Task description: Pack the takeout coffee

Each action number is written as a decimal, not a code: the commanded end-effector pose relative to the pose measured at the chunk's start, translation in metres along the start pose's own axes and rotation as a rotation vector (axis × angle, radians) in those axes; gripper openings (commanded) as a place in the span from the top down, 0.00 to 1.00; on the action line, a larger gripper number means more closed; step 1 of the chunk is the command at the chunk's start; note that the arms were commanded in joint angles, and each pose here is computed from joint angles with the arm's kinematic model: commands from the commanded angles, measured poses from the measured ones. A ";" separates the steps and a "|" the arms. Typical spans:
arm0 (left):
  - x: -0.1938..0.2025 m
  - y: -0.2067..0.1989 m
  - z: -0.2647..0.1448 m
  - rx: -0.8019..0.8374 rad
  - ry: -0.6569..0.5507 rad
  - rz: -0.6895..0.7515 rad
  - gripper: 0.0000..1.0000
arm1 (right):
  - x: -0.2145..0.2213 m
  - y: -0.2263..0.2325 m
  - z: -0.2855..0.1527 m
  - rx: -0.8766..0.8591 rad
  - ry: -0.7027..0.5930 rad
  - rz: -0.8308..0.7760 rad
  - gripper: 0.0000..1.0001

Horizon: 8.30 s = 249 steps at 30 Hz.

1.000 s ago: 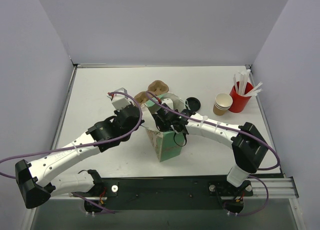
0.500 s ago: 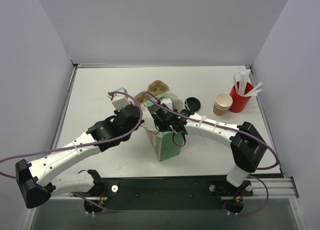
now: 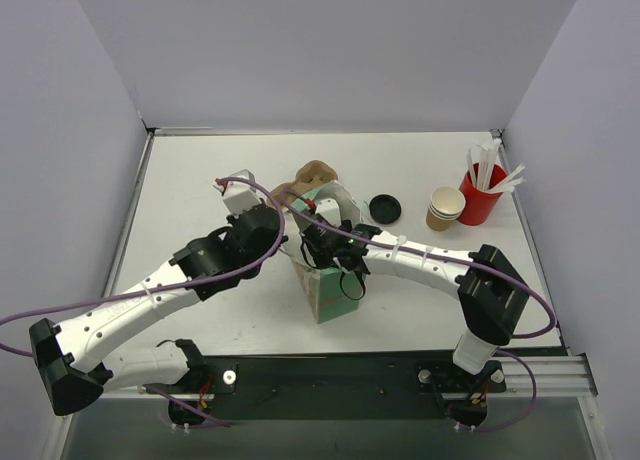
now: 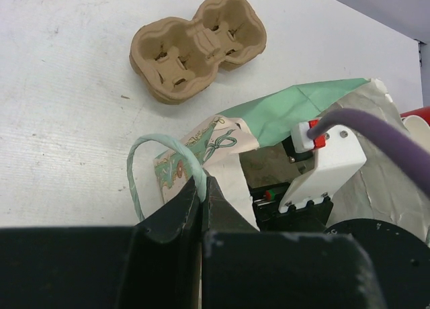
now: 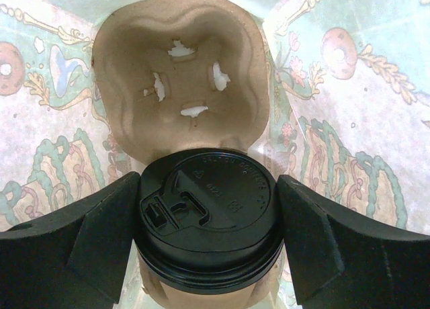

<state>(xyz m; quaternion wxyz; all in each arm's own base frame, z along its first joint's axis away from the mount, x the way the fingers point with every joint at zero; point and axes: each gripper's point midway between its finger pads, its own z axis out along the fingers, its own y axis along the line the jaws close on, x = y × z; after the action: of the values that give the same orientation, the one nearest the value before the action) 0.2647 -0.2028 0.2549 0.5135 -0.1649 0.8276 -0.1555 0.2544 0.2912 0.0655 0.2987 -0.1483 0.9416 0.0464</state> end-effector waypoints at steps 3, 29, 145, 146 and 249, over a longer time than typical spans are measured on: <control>-0.026 -0.007 -0.001 -0.005 -0.058 -0.009 1.00 | 0.119 -0.086 0.008 0.345 0.399 -0.286 0.99; -0.024 0.022 0.001 -0.084 -0.042 -0.005 1.00 | 0.119 -0.061 0.011 0.130 0.458 -0.134 0.99; -0.021 -0.045 0.003 0.179 0.242 0.173 1.00 | 0.049 -0.067 -0.014 0.240 0.322 -0.130 0.22; -0.021 -0.045 0.004 0.178 0.249 0.175 1.00 | 0.049 -0.068 -0.014 0.238 0.323 -0.128 0.21; 0.003 -0.052 -0.042 0.234 0.629 0.003 0.57 | 0.030 -0.061 -0.027 0.216 0.282 -0.032 0.10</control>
<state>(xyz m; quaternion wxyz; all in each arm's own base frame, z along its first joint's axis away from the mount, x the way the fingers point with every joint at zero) 0.2264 -0.2313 0.2822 0.2427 -0.0501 0.9360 -0.2501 0.2401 0.2354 0.0746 0.1911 -0.1409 0.9701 -0.0510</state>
